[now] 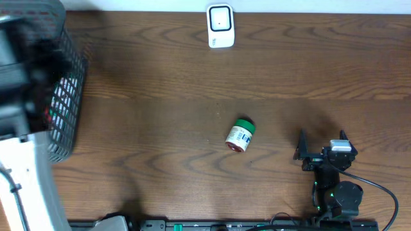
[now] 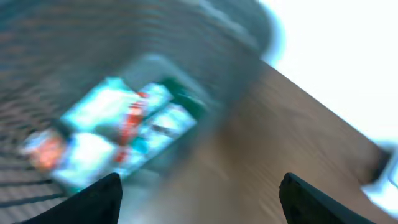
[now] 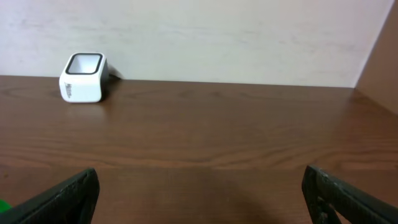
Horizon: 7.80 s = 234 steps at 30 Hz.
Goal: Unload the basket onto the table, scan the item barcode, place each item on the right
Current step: 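Reach the left gripper into the basket and grasp the white tub, then lift the white tub out and carry it beside the jar, then set the white tub down left of the jar and release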
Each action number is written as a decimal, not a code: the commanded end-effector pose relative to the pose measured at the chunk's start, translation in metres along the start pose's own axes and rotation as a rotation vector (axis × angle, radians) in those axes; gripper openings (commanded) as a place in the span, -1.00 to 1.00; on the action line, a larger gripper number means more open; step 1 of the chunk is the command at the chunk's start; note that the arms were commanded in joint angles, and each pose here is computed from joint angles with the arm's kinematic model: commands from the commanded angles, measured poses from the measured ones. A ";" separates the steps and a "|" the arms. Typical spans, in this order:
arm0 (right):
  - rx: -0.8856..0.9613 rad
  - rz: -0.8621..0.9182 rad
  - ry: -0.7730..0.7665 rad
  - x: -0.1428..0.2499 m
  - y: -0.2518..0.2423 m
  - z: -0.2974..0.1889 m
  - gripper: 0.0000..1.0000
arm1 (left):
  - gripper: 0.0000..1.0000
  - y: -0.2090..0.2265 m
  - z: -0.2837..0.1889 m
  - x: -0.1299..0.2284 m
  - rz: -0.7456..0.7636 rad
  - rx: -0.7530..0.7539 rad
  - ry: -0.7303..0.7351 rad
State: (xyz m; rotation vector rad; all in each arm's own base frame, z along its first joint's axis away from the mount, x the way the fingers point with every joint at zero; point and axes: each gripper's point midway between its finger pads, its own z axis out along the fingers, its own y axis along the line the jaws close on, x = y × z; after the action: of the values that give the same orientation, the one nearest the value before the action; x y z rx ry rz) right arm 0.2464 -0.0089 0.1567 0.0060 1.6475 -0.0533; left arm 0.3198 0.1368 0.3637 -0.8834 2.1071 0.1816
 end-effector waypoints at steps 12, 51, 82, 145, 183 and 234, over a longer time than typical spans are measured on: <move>-0.020 -0.006 0.005 0.002 0.005 0.000 0.98 | 0.96 0.143 0.117 0.021 -0.089 -0.341 0.283; -0.026 -0.006 0.005 0.002 0.006 0.000 0.98 | 0.96 0.182 0.209 0.141 0.291 -0.227 0.713; -0.025 -0.006 0.005 0.002 0.006 0.000 0.99 | 0.49 0.179 0.228 0.128 0.242 -0.228 0.573; -0.025 -0.006 0.005 0.002 0.006 0.000 0.99 | 0.34 -0.217 0.016 0.389 0.916 0.541 0.889; -0.025 -0.006 0.005 0.002 0.006 0.000 0.99 | 0.77 -0.212 0.050 0.446 0.964 0.365 0.840; -0.025 -0.006 0.005 0.002 0.006 0.000 0.98 | 0.84 -0.167 -0.017 0.163 0.507 0.443 0.197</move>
State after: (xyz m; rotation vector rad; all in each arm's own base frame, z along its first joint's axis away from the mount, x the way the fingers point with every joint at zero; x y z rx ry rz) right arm 0.2465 -0.0056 0.1566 -0.0053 1.6478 -0.0428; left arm 0.3480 -0.1185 0.2537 -0.0065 2.4800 -0.2090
